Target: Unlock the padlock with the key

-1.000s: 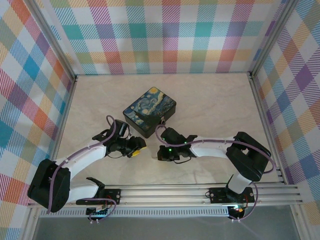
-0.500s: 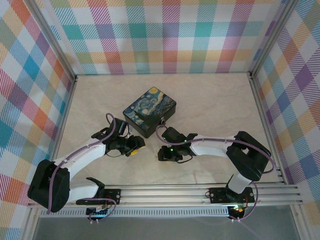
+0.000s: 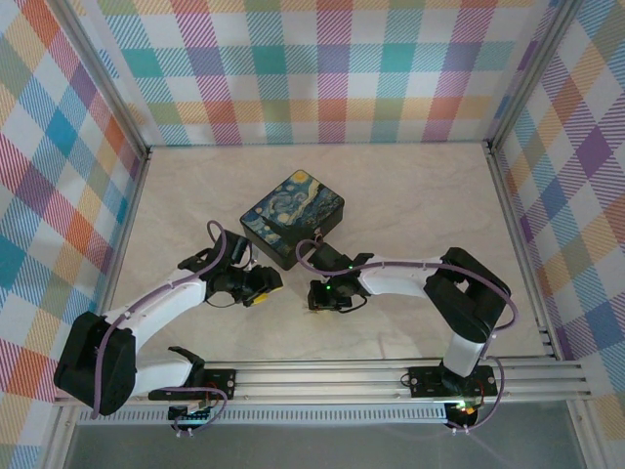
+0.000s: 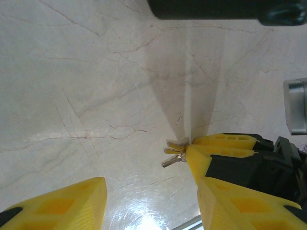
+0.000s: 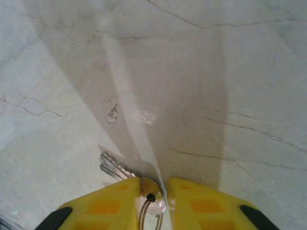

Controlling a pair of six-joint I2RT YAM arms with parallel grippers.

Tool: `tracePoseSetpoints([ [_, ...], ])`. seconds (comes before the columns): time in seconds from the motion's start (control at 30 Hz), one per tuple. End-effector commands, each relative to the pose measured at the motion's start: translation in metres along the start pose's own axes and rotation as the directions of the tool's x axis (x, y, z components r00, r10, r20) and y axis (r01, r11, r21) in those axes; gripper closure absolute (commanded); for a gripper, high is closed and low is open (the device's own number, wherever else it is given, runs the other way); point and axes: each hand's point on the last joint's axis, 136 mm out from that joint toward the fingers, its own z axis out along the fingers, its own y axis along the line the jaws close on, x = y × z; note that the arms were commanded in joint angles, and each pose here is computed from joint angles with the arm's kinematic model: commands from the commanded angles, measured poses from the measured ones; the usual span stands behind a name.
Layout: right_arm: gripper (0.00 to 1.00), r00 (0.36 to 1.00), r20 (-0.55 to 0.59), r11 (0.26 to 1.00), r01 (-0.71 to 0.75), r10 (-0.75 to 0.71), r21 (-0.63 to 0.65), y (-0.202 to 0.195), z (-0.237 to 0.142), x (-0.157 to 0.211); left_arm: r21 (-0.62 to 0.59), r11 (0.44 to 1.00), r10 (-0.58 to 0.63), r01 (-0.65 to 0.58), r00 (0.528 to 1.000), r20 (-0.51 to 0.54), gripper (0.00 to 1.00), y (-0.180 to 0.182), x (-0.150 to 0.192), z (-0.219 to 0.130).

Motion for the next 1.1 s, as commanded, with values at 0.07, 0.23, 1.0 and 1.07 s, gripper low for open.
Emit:
tracePoseSetpoints([
  [0.07,0.81,0.997,-0.057,0.998,-0.045,0.048,0.049,-0.022,0.012,0.021,0.006,0.999,0.034,-0.034,0.999,0.026,0.47,-0.007,-0.006,-0.011],
  [0.23,0.73,0.998,-0.044,0.999,-0.051,0.052,0.009,-0.018,0.008,0.023,0.014,1.0,0.02,-0.02,1.0,0.005,0.47,-0.005,-0.004,-0.002],
  [1.0,1.0,0.996,-0.044,0.996,-0.07,0.072,0.05,-0.029,0.025,0.042,0.108,0.994,-0.003,0.007,0.999,-0.032,0.53,-0.024,0.011,0.014],
  [1.07,1.0,0.998,-0.022,0.998,-0.063,0.063,0.002,-0.02,0.021,0.038,0.13,0.991,-0.009,0.012,1.0,-0.024,0.53,-0.032,0.01,0.021],
])
